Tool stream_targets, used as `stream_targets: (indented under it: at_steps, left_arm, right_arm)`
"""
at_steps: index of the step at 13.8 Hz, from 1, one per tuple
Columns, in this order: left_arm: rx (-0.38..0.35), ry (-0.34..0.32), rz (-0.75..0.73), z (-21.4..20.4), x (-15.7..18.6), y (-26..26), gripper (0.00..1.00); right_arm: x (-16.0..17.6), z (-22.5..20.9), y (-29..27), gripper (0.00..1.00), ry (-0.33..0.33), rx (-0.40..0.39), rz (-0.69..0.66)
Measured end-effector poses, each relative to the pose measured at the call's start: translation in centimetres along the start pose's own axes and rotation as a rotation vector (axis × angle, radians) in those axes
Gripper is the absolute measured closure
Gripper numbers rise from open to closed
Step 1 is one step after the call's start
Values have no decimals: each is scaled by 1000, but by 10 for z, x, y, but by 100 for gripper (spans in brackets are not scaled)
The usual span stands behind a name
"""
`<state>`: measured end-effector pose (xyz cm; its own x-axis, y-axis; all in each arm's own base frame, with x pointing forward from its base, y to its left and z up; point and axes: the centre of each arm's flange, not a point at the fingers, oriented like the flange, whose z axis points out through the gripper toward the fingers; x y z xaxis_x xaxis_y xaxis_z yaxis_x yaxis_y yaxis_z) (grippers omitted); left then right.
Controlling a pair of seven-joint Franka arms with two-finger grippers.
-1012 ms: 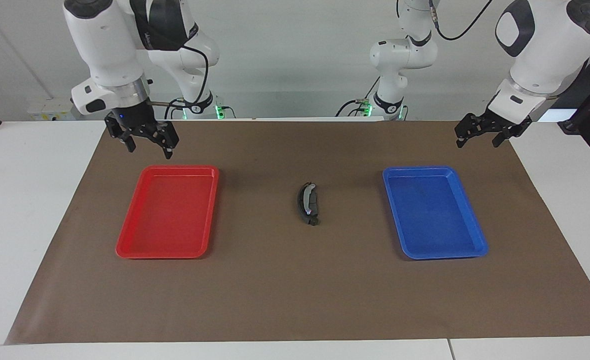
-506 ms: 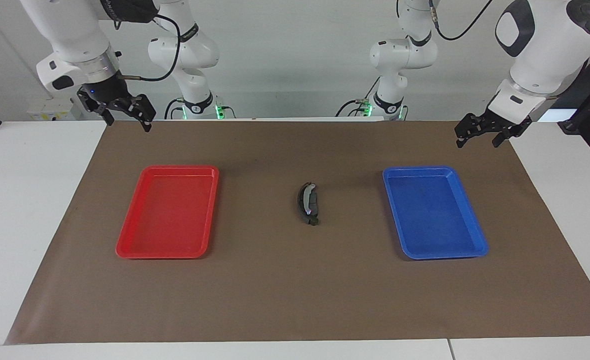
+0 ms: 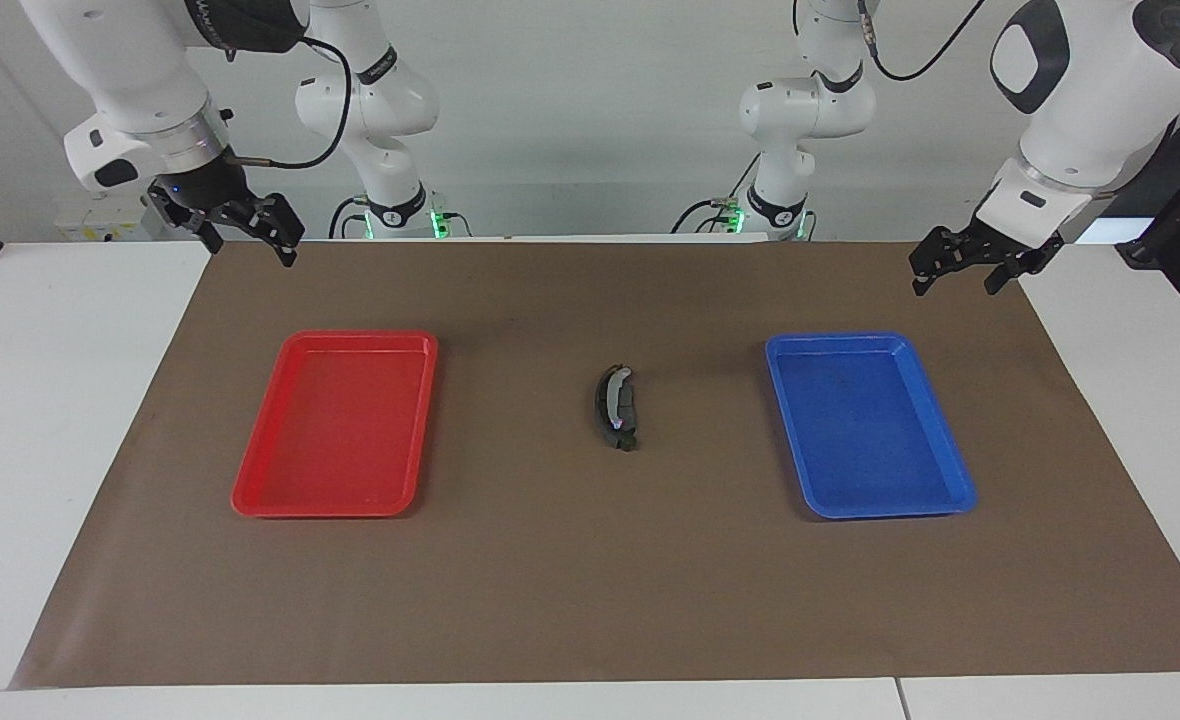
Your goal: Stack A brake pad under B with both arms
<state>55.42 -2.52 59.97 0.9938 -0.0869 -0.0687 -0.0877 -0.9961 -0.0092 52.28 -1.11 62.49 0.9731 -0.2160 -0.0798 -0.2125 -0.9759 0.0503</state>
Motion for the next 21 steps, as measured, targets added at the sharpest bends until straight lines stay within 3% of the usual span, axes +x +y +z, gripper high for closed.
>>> stream_targets:
  at_steps: [6,10,21]
  left_arm:
    - [0,0,0,0,0,0,0]
    - [0,0,0,0,0,0,0]
    - [0,0,0,0,0,0,0]
  right_arm:
    - [-5,-13,-10,0,8,-1,-27]
    - [-3,-29,5,0,12,-4,-121]
    - [9,-26,16,0,3,-8,-120]
